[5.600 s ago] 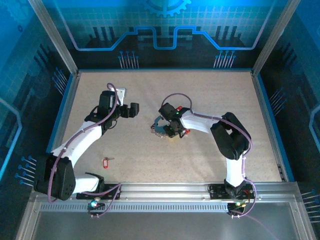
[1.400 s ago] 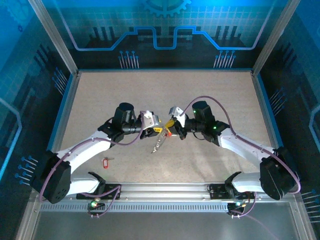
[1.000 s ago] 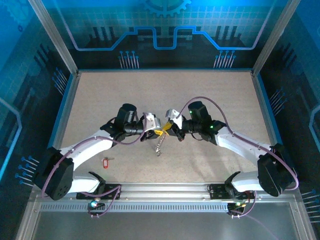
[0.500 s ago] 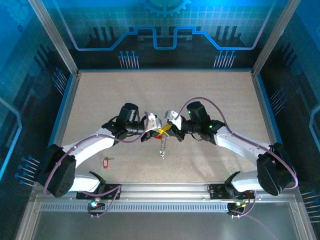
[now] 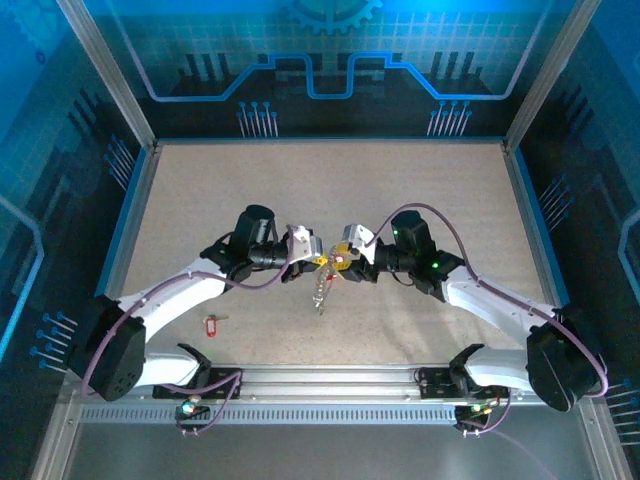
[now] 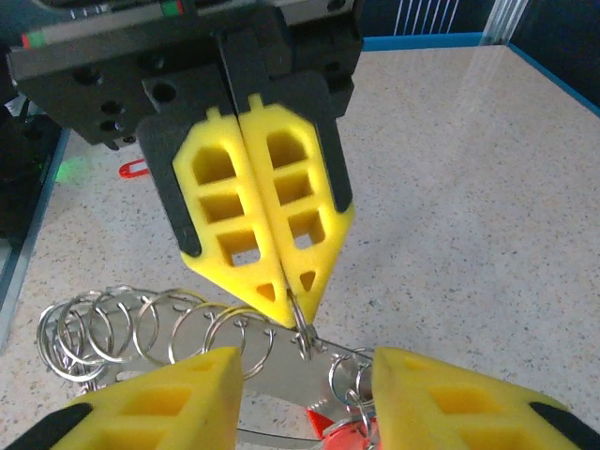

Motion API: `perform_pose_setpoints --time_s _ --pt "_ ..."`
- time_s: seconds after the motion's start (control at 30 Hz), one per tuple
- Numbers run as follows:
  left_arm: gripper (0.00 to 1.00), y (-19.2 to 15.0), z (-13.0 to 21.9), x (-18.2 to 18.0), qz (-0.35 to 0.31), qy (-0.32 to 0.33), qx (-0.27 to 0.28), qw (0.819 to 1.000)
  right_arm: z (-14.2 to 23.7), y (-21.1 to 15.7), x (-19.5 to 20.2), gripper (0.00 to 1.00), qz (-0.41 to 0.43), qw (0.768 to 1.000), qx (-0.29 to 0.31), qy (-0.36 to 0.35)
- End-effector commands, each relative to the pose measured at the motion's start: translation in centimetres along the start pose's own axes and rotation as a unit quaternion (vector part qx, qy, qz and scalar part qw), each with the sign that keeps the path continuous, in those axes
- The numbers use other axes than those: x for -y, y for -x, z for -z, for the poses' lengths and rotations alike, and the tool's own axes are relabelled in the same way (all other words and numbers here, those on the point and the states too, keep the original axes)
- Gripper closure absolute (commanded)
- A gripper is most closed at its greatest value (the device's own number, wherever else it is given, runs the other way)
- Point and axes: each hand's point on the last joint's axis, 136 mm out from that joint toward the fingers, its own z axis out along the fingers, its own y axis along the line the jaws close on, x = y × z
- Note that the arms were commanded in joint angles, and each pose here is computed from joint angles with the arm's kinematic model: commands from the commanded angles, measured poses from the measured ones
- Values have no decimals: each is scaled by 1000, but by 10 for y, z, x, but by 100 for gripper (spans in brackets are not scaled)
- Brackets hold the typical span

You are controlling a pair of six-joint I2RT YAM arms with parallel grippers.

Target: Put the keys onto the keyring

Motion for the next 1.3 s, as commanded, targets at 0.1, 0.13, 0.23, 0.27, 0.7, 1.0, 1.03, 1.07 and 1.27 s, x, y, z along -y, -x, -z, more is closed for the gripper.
perform_pose_setpoints --time_s 0.1,0.13,0.23,0.27,0.7,1.0,1.03,1.07,1.27 --pt "100 33 10 8 -60 -6 65 996 -3 12 -3 70 28 999 26 8" --pt "100 34 10 8 -61 -4 67 996 -4 13 -4 73 29 999 26 10" --pt "100 35 11 7 -59 -3 69 996 -6 14 -5 77 35 999 26 15" --pt "100 37 11 7 -60 -3 71 996 -7 13 -5 79 37 999 25 15" --pt "100 41 12 6 -65 0 79 995 -13 17 -8 85 38 998 29 36" --pt "100 41 14 14 -95 -3 94 991 -16 19 -8 85 32 998 30 45" --pt "100 40 14 15 -95 -4 94 991 -16 19 -8 85 32 998 29 47" --pt "100 40 14 15 -95 -4 94 991 -16 19 -9 87 33 998 28 50" --pt "100 41 14 14 -98 -5 95 991 -12 22 -20 98 52 995 28 76"
